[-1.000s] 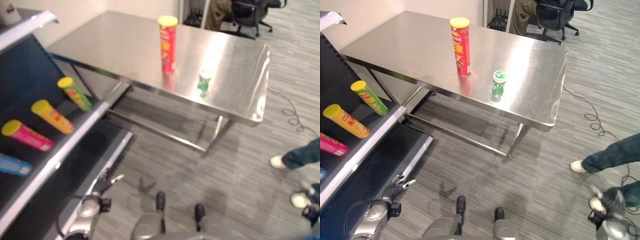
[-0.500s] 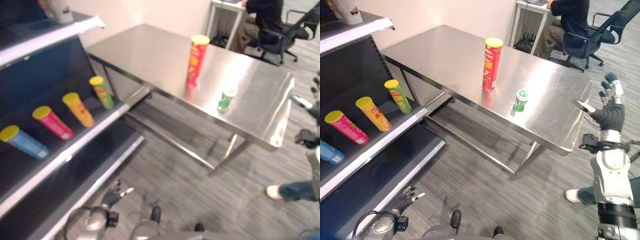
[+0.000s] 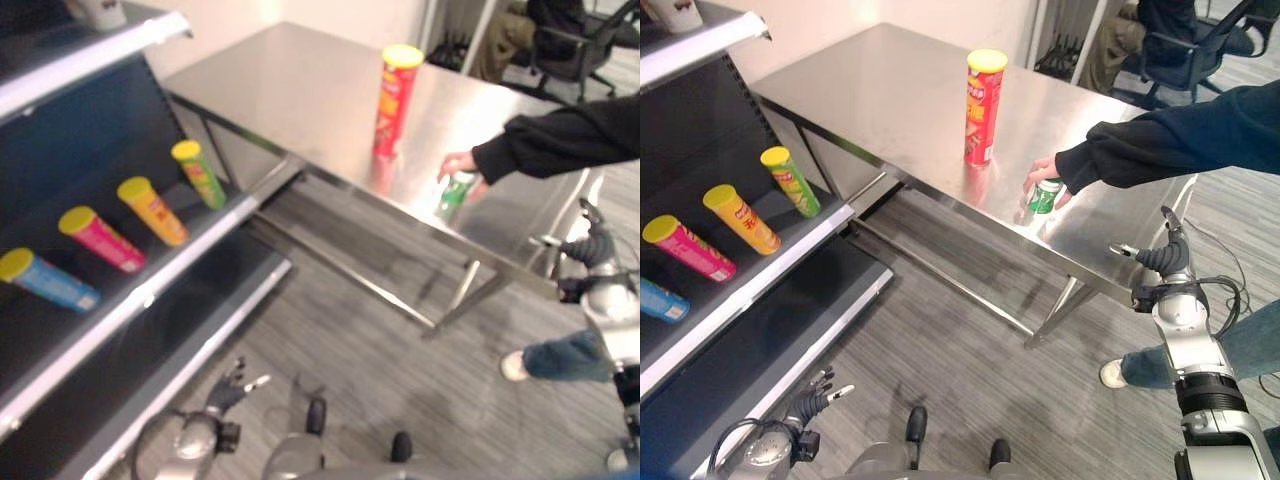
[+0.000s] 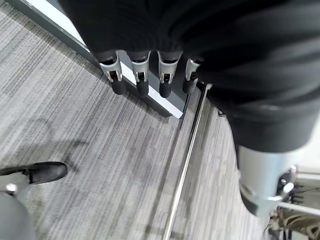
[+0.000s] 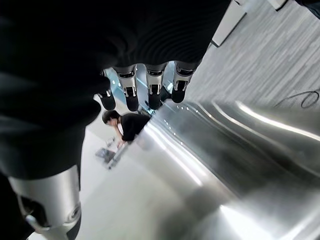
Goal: Put the goods on the table back onto the shelves and tidy them up.
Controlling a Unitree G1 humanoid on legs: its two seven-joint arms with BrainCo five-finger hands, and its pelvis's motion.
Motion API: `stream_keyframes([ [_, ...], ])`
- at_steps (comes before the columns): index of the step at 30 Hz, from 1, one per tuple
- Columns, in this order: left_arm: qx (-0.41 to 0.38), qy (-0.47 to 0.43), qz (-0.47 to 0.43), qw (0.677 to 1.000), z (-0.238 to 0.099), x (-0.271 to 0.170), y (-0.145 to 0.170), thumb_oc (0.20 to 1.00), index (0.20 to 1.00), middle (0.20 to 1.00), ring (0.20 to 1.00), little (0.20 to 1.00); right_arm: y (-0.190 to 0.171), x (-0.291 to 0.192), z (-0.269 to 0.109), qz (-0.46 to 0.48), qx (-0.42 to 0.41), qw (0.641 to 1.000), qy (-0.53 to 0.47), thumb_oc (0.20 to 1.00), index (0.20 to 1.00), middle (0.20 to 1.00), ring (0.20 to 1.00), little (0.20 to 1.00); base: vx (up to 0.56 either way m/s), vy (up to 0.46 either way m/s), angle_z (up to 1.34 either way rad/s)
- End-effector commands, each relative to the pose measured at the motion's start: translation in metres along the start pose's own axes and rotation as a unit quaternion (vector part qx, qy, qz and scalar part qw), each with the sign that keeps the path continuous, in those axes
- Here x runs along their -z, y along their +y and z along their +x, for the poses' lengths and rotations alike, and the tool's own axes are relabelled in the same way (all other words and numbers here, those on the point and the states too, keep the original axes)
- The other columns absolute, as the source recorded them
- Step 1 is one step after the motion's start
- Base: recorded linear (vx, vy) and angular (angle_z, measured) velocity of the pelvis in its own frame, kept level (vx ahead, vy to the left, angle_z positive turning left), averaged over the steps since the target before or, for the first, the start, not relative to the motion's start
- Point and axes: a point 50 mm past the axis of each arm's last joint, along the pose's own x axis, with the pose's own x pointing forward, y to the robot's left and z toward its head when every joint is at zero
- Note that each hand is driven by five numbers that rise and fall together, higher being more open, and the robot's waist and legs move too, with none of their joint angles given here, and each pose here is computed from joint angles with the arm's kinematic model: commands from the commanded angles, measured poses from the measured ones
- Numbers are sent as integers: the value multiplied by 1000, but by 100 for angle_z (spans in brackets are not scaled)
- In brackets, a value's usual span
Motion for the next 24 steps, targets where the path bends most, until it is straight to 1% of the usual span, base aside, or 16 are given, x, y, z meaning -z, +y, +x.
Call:
stream_keyframes([
  [1, -9, -54, 21, 998, 7, -29, 13, 1000, 1000, 1000, 1000, 1000, -10, -62, 25, 34, 30, 994, -95, 1000, 1000, 1000, 1000, 1000, 0, 0, 0],
  [3, -11, -58, 21, 998, 8, -33, 14, 1000, 1000, 1000, 1000, 1000, -1, -76, 30, 40, 23, 993, -108, 1000, 1000, 1000, 1000, 1000, -13, -1, 9],
  [5, -11, -58, 21, 998, 8, -33, 14, 1000, 1000, 1000, 1000, 1000, 2, -79, 33, 46, 22, 993, -105, 1000, 1000, 1000, 1000, 1000, 8, 3, 9],
  [7, -12, -56, 20, 998, 8, -32, 13, 1000, 1000, 1000, 1000, 1000, 13, -86, 37, 59, 8, 993, -101, 1000, 1000, 1000, 1000, 1000, 19, 14, 10],
  [8, -14, -55, 19, 998, 8, -33, 13, 1000, 1000, 1000, 1000, 1000, 14, -88, 39, 49, 6, 994, -101, 1000, 1000, 1000, 1000, 1000, 0, 18, 5],
  [9, -19, -54, 16, 998, 8, -32, 14, 1000, 1000, 1000, 1000, 1000, 17, -90, 38, 62, 3, 993, -100, 1000, 1000, 1000, 1000, 1000, 0, 0, 0],
  [11, -29, -50, 6, 998, 7, -30, 17, 1000, 1000, 1000, 1000, 1000, 26, -75, 26, 82, -16, 992, -91, 1000, 1000, 1000, 1000, 1000, 0, 0, 0],
  [14, -34, -47, 9, 998, 6, -29, 20, 1000, 1000, 1000, 1000, 1000, 26, -74, 18, 97, -22, 990, -103, 1000, 1000, 1000, 1000, 1000, 24, 1, 10],
  [17, -44, -60, 12, 997, 6, -35, 27, 1000, 1000, 1000, 1000, 1000, 14, -84, -1, 129, -31, 977, -168, 1000, 1000, 1000, 1000, 1000, 28, 9, 3],
  [19, -43, -66, 14, 997, 6, -38, 29, 1000, 1000, 1000, 1000, 1000, 0, -87, -12, 143, -20, 969, -200, 1000, 1000, 1000, 1000, 1000, 29, 25, 5],
  [23, -41, -65, 13, 997, 5, -37, 31, 1000, 1000, 1000, 1000, 1000, -19, -77, -36, 181, -5, 958, -224, 1000, 1000, 1000, 1000, 1000, 6, 61, 1],
  [24, -41, -65, 14, 997, 5, -37, 31, 1000, 1000, 1000, 1000, 1000, -19, -77, -36, 181, -5, 958, -223, 1000, 1000, 1000, 1000, 1000, 2, 85, -1],
])
